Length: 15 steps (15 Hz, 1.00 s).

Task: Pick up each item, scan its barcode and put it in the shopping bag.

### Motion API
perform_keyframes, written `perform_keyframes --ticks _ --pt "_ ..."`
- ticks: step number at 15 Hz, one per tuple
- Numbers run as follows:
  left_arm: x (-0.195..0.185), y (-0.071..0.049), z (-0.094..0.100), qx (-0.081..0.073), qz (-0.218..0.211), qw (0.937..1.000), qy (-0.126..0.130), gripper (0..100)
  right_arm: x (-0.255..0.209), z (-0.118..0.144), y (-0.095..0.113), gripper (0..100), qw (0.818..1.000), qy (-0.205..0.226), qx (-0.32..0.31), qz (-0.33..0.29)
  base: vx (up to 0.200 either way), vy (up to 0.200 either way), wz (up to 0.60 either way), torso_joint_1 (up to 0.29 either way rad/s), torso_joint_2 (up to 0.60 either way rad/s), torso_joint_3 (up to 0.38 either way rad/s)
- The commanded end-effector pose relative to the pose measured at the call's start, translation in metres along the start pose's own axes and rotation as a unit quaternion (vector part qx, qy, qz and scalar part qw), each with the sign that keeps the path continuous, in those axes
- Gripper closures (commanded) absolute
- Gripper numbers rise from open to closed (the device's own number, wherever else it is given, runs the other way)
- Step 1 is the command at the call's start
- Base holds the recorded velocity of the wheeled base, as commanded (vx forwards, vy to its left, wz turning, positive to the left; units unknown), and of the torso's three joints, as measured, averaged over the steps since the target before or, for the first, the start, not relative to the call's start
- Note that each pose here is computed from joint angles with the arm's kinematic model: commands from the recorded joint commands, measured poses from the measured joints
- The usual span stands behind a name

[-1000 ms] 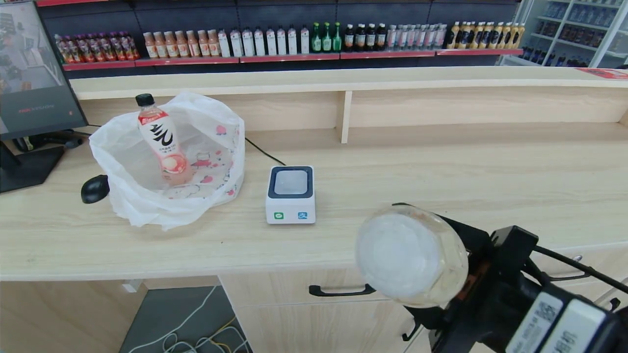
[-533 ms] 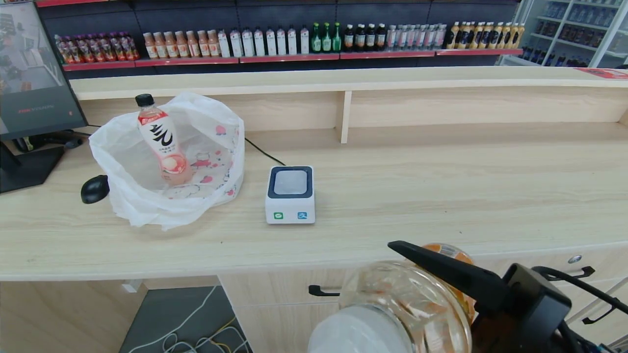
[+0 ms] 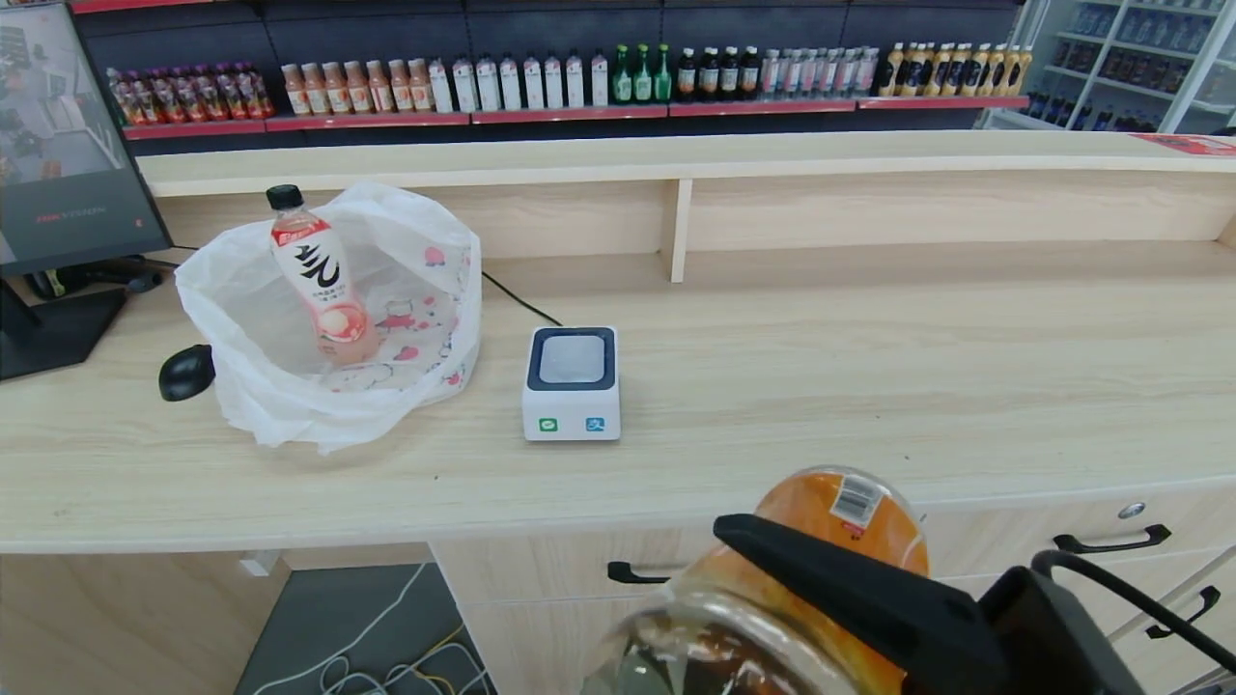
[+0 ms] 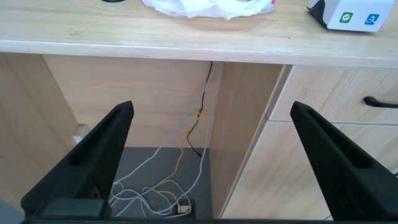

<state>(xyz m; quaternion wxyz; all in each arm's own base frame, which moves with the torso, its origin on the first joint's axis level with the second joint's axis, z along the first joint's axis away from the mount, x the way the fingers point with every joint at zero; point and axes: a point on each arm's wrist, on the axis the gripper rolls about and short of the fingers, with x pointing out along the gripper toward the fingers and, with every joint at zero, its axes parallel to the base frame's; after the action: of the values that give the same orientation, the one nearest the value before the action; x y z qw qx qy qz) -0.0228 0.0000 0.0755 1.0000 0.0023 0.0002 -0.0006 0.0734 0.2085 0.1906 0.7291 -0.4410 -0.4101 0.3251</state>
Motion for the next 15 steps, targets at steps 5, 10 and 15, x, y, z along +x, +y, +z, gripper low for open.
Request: perform_keyframes --ticks 5,10,15 --pt "0.000 0.000 0.000 0.000 -0.001 1.0000 0.000 0 0.012 0.011 0.012 100 0.999 -0.032 -0.040 0.015 0.000 0.000 0.00 0.000 0.00 0.000" --pt "0.000 0.000 0.000 0.000 0.000 1.0000 0.000 0 0.016 0.017 0.011 100 0.994 -0.065 -0.089 0.009 0.000 0.000 0.00 0.000 0.00 0.000" --pt "0.000 0.000 0.000 0.000 0.000 1.0000 0.000 0 0.014 0.018 0.007 100 0.991 -0.075 -0.106 0.003 0.000 0.000 0.00 0.000 0.00 0.000"
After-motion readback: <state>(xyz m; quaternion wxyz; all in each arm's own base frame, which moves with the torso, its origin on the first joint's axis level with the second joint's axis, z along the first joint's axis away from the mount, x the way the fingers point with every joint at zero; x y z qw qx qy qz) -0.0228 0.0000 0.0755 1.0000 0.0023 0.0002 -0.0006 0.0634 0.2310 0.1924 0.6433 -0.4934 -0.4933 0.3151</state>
